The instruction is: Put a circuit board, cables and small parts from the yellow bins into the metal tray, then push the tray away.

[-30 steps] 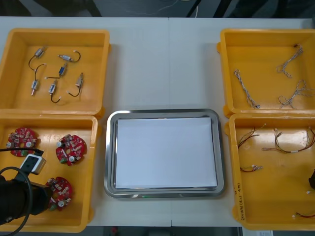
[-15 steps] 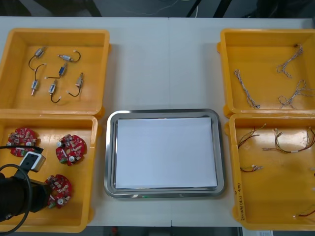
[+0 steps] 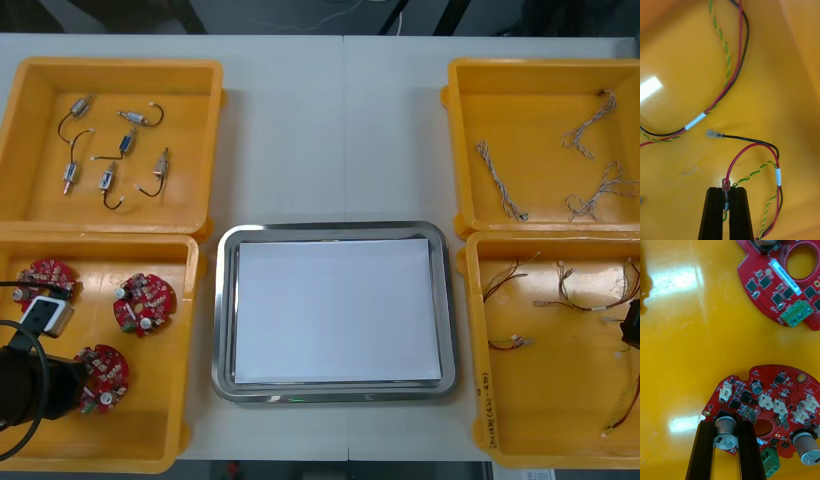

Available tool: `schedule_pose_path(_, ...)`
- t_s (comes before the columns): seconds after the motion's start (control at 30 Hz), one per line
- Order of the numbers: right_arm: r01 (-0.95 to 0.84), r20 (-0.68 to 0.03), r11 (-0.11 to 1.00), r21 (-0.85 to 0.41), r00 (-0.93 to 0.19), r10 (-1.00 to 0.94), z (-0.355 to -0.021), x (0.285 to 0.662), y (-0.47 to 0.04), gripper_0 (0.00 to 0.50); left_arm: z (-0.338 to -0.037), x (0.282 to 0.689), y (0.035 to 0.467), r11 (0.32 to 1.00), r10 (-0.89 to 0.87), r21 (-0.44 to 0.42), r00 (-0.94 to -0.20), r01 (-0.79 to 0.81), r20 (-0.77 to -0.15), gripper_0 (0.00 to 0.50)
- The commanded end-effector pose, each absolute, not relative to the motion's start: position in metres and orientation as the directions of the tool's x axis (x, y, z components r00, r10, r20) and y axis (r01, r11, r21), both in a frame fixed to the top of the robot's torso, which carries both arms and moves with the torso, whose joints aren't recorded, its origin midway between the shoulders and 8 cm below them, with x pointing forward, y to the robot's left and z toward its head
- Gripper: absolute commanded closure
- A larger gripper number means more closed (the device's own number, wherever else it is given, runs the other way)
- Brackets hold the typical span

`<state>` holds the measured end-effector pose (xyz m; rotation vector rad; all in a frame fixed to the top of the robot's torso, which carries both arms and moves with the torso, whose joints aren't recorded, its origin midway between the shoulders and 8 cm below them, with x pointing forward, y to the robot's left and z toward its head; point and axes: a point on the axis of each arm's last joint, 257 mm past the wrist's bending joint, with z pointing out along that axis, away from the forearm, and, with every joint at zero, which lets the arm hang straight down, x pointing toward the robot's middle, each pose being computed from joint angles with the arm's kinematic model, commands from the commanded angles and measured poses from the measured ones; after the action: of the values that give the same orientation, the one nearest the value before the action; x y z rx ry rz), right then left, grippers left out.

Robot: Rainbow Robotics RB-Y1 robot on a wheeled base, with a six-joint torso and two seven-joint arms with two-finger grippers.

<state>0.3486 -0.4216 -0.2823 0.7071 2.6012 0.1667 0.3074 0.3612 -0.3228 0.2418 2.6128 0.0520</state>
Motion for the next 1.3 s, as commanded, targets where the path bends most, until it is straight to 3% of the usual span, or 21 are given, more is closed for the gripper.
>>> schedule_pose_path(0.03,0.403,-0.391,0.872,0.277,-0.782,0.486,-0.268,0.364,-0.387,0.5,-0.302,0.322,0.38,0.977,0.211,0.138,-0.845,0.163,-0.492,0.5)
schedule_pose_path(1.17,0.399,-0.375,0.84,0.368,-0.763,0.527,-0.272,0.361,-0.326,0.5,-0.299,0.348,0.407,0.986,0.159,0.121,-0.861,0.114,-0.484,0.498)
schedule_pose_path(1.2,0.401,-0.375,0.839,0.368,-0.762,0.528,-0.272,0.361,-0.326,0.5,-0.298,0.349,0.405,0.986,0.159,0.118,-0.86,0.115,-0.485,0.447)
schedule_pose_path(1.23,0.402,-0.377,0.84,0.363,-0.761,0.528,-0.272,0.361,-0.328,0.5,-0.298,0.35,0.404,0.987,0.155,0.113,-0.859,0.114,-0.488,0.302)
schedule_pose_path(1.27,0.404,-0.378,0.841,0.361,-0.76,0.528,-0.273,0.361,-0.329,0.5,-0.298,0.35,0.404,0.987,0.156,0.113,-0.858,0.115,-0.489,0.237)
schedule_pose_path(1.3,0.404,-0.378,0.841,0.359,-0.761,0.527,-0.273,0.36,-0.329,0.499,-0.297,0.351,0.405,0.987,0.154,0.113,-0.859,0.113,-0.489,0.138)
